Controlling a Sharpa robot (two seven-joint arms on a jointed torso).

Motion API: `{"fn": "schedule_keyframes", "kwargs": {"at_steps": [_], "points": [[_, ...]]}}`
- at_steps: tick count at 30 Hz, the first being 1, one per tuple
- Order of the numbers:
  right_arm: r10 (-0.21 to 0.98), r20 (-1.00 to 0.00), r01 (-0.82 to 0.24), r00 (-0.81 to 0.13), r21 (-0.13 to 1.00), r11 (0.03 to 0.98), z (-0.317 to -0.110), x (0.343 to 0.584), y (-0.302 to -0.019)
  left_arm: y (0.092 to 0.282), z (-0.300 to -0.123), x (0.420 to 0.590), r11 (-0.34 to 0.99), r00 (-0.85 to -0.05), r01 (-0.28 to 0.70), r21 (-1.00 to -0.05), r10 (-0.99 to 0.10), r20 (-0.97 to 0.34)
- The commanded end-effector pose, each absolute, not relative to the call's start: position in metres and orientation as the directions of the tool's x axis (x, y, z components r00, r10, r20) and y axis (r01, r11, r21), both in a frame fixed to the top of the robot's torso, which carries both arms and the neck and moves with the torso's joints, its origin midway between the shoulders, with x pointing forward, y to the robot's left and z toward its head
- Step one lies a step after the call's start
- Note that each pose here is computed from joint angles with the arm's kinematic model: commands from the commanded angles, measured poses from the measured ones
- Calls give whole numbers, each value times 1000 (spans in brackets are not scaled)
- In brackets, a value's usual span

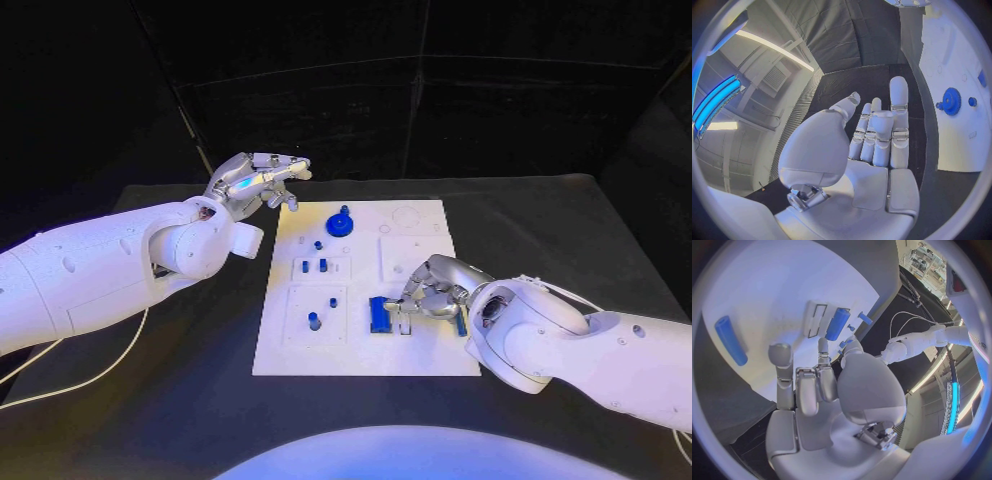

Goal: Assemble the parts on the task board

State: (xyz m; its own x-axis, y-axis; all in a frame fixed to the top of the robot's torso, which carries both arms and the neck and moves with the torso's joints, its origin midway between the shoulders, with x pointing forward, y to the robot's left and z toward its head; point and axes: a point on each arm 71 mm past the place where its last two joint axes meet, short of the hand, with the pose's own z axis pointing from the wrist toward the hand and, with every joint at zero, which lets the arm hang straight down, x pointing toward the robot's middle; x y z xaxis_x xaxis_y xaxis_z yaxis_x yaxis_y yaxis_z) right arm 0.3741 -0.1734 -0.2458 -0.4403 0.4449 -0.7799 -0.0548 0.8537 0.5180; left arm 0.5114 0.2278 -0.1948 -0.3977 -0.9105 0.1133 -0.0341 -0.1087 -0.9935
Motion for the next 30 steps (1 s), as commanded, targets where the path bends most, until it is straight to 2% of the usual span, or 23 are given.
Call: {"fn": "schedule_keyframes", "kwargs": {"at_steps": [1,6,11,22,30], "points": [[477,-789,-101,-387,551,828,-236,372,-184,228,-193,511,-117,-400,-26,-993,-909,117],[463,-804,-91,-374,528,844,-233,368,-211,229,-193,512,-116,-399,-26,-993,-910,116],[396,-844,-75,-361,449,890,-233,366,-241,227,-193,512,-116,-401,-26,-993,-909,117],[261,-892,-85,-369,312,946,-237,367,-257,227,-194,512,-117,-404,-29,-993,-907,118],[174,-888,-92,-426,233,968,-244,368,-261,227,-194,512,-115,-406,-35,-993,-906,119]]}}
